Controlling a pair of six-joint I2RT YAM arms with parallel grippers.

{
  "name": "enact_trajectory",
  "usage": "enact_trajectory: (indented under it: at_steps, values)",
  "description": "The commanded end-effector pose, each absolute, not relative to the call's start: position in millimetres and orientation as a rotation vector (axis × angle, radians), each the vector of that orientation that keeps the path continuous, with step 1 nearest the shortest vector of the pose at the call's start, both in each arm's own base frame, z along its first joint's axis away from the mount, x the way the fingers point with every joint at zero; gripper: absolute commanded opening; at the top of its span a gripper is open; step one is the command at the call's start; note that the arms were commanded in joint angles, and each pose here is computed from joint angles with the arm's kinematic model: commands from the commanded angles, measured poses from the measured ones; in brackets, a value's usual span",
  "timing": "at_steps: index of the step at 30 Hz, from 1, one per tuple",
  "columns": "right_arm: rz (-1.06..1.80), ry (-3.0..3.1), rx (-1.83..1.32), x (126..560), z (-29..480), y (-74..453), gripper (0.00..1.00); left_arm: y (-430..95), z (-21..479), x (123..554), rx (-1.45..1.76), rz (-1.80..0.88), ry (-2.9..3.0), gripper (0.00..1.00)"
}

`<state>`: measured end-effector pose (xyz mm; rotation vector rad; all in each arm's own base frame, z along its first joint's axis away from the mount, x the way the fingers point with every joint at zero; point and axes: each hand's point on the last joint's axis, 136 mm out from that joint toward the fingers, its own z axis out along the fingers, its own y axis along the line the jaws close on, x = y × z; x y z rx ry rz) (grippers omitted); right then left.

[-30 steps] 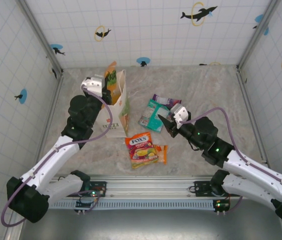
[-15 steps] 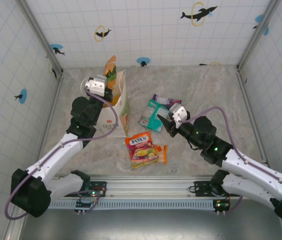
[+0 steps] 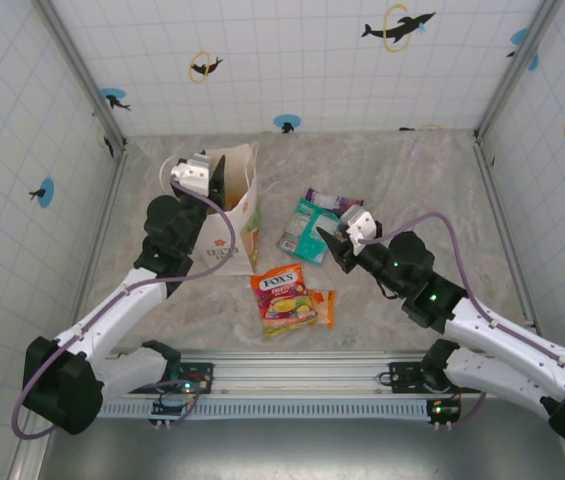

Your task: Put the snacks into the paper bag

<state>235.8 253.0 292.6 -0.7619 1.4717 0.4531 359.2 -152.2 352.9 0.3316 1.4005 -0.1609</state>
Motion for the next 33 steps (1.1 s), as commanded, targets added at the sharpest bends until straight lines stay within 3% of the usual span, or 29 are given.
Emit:
enact_trajectory:
  at_steps: [1,11,21,33]
  values:
    - [0.468,1.440,-0.737,235.7,301.0,250.8,0.51,-143.4,377.3,353.0,0.277,-0.188,1.423,0.46]
    - [0.507,1.474,-0.738,240.3,292.6,256.7,0.51,-105.1,389.7,335.0,0.066,-0.164,1.634,0.55]
    - [0.573,1.659,-0.674,259.9,267.1,257.9,0.52,-76.0,360.0,320.8,-0.074,-0.149,1.859,0.60]
    - [0.740,2.145,-0.254,302.0,188.7,234.5,0.51,-46.7,317.5,319.0,-0.239,-0.290,2.065,0.69]
